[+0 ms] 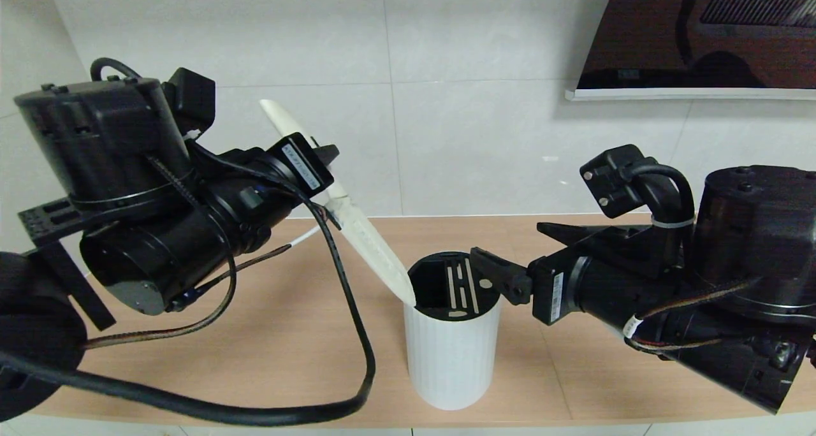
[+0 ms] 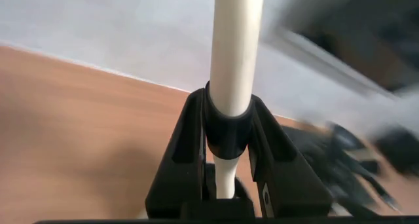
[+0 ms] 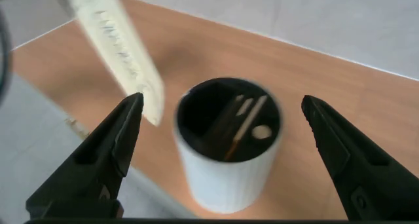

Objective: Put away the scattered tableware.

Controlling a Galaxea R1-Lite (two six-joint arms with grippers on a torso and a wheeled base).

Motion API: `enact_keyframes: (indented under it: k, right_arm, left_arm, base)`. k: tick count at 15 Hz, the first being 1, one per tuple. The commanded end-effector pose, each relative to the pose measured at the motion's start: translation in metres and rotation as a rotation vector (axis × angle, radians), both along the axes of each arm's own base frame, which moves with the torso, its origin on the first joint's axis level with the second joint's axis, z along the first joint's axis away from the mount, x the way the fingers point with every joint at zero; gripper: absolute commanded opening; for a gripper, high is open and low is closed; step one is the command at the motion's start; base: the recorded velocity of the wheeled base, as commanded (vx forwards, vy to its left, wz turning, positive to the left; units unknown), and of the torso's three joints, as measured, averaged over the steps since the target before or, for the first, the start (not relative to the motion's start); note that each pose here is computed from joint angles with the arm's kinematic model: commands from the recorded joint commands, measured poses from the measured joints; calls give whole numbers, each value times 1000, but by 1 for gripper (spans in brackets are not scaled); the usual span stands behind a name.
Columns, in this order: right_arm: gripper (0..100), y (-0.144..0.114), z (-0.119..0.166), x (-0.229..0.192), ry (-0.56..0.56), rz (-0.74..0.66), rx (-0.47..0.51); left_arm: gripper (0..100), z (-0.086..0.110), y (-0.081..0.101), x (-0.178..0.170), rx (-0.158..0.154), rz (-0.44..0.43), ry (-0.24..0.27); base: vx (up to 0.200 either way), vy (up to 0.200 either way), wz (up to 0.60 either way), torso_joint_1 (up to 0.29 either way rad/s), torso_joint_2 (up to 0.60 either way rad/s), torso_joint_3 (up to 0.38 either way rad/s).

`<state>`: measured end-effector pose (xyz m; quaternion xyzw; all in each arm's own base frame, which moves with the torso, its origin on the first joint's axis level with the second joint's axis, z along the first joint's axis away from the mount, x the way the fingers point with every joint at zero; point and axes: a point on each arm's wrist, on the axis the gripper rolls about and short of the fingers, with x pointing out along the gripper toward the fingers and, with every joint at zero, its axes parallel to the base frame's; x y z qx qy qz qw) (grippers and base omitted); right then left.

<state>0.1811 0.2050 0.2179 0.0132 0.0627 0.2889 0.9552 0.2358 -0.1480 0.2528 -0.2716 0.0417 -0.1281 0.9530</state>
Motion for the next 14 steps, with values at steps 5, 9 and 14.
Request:
enact_keyframes:
  k: [5, 9, 14]
  right_arm:
    - [100, -8, -2, 11, -3, -48, -15]
    - [100, -14, 2, 11, -24, -62, -21]
    - [100, -22, 6, 16, -35, -97, -13]
  left_arm:
    - [0, 16, -25, 5, 204, 216, -60]
    - [0, 30, -32, 8, 239, 258, -190]
    - [0, 15, -66, -8, 239, 171, -178]
  base:
    - [0, 0, 0, 0, 0, 0]
    - [0, 0, 0, 0, 0, 0]
    - [0, 0, 0, 0, 0, 0]
